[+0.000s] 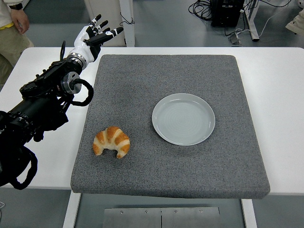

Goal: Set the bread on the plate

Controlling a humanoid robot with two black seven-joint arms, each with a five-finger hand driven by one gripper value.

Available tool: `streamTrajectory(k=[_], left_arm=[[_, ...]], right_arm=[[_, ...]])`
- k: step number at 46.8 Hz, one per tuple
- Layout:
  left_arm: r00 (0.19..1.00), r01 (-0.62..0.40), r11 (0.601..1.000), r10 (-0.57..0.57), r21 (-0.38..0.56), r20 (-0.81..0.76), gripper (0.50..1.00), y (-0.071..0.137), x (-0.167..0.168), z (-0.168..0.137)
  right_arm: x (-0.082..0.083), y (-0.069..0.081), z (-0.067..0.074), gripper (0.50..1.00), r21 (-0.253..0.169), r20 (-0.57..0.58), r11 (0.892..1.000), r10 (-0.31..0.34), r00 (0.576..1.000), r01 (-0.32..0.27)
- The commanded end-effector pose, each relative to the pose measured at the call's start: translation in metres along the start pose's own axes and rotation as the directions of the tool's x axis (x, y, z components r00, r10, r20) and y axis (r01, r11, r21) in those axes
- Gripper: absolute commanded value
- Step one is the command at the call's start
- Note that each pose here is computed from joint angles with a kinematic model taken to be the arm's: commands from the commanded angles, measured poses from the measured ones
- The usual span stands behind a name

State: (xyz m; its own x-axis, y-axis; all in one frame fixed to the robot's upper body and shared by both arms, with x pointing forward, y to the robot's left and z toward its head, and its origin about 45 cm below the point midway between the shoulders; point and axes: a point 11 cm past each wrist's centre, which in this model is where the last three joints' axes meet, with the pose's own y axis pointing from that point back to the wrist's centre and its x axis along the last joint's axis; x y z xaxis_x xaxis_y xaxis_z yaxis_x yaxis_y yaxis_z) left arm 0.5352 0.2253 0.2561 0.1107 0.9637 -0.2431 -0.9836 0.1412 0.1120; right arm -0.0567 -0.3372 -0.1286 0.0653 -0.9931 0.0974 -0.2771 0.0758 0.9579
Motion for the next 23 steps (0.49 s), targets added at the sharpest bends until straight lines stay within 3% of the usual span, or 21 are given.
streamTrajectory(k=[1, 23], left_arm=[[1.000, 0.002, 1.000, -0.002, -0.001, -0.001, 0.978, -0.0001, -0.0008, 0.0000], [1.000, 0.011, 1.000, -0.011, 0.002, -0.011, 0.978, -0.0002, -0.0066, -0.0038]], right_arm=[[0.0000, 0.0000, 0.0000, 1.000, 0.000, 0.000, 1.000, 0.000, 1.000, 0.000], [0.0000, 0.0000, 0.0000, 1.000, 0.000, 0.000, 1.000, 0.000, 1.000, 0.000]])
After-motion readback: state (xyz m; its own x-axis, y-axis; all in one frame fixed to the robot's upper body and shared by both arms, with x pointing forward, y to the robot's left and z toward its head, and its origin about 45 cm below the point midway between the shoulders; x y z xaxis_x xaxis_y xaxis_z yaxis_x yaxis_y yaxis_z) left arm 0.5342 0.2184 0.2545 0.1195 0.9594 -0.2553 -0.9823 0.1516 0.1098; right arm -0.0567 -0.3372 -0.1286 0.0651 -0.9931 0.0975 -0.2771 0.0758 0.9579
